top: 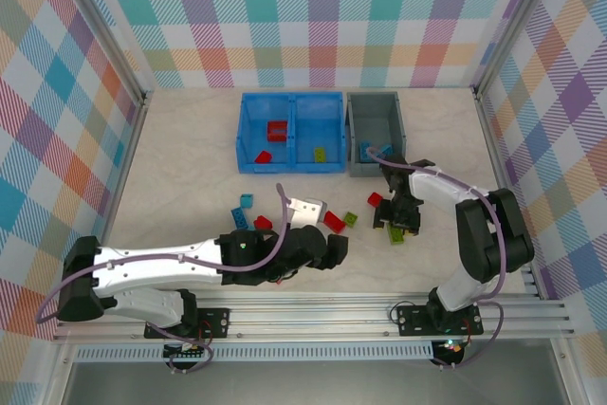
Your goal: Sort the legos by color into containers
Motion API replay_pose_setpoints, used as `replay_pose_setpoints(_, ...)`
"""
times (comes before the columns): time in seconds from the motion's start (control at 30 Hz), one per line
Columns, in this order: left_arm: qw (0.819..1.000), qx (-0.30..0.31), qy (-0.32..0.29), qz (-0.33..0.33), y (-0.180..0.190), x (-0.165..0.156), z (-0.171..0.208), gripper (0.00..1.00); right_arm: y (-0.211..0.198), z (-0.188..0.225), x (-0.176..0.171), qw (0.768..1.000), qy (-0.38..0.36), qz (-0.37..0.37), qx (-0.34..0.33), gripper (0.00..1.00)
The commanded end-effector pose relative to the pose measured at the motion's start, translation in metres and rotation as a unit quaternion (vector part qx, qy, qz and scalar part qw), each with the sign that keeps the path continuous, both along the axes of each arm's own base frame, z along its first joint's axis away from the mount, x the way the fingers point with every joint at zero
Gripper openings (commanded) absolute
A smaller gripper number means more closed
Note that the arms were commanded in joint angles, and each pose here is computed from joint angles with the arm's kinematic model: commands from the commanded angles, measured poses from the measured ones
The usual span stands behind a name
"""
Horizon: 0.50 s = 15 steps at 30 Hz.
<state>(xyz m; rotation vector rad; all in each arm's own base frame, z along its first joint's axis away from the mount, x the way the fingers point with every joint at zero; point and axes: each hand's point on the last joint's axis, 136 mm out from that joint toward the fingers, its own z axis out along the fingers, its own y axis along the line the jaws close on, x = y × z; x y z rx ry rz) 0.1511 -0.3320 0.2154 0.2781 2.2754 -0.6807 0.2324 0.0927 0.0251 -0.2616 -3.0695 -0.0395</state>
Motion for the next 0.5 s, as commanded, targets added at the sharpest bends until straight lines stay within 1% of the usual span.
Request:
replay_pose_setpoints(0.0, 0.999, -0.018, -0.012, 0.042, 0.014, 0.005, 0.008, 0.81, -0.002, -0.006, -0.001, 1.0, 0.007, -0.003, -0.003, 0.59)
replay_pose_setpoints(0.13, 0.998, -0.019, -0.027, 0.06, 0.025, 0.008, 0.016, 0.81, -0.003, -0.007, 0.001, 1.0, -0.002, -0.003, -0.006, 0.39)
replay_pose_setpoints(0.17, 0.997, -0.021, -0.032, 0.065, 0.03, 0.01, 0.02, 0.8, -0.001, -0.003, 0.002, 1.0, -0.012, 0.001, -0.009, 0.36)
replay_pose_setpoints(0.23, 0.995, -0.016, -0.045, 0.085, 0.043, 0.014, 0.027, 0.81, 0.006, 0.01, 0.005, 0.999, -0.039, 0.021, -0.015, 0.33)
replay_pose_setpoints(0.3, 0.991, 0.004, -0.063, 0.117, 0.064, 0.019, 0.037, 0.81, 0.021, 0.032, 0.011, 0.996, -0.072, 0.049, -0.024, 0.32)
replay_pose_setpoints(0.37, 0.985, 0.026, -0.089, 0.148, 0.087, 0.026, 0.052, 0.81, 0.048, 0.062, 0.02, 0.991, -0.11, 0.076, -0.012, 0.32)
replay_pose_setpoints(0.4, 0.983, 0.034, -0.101, 0.152, 0.093, 0.028, 0.058, 0.81, 0.061, 0.075, 0.025, 0.989, -0.126, 0.084, -0.002, 0.32)
replay_pose_setpoints(0.47, 0.978, 0.047, -0.117, 0.167, 0.107, 0.036, 0.069, 0.82, 0.092, 0.101, 0.045, 0.983, -0.157, 0.094, 0.024, 0.32)
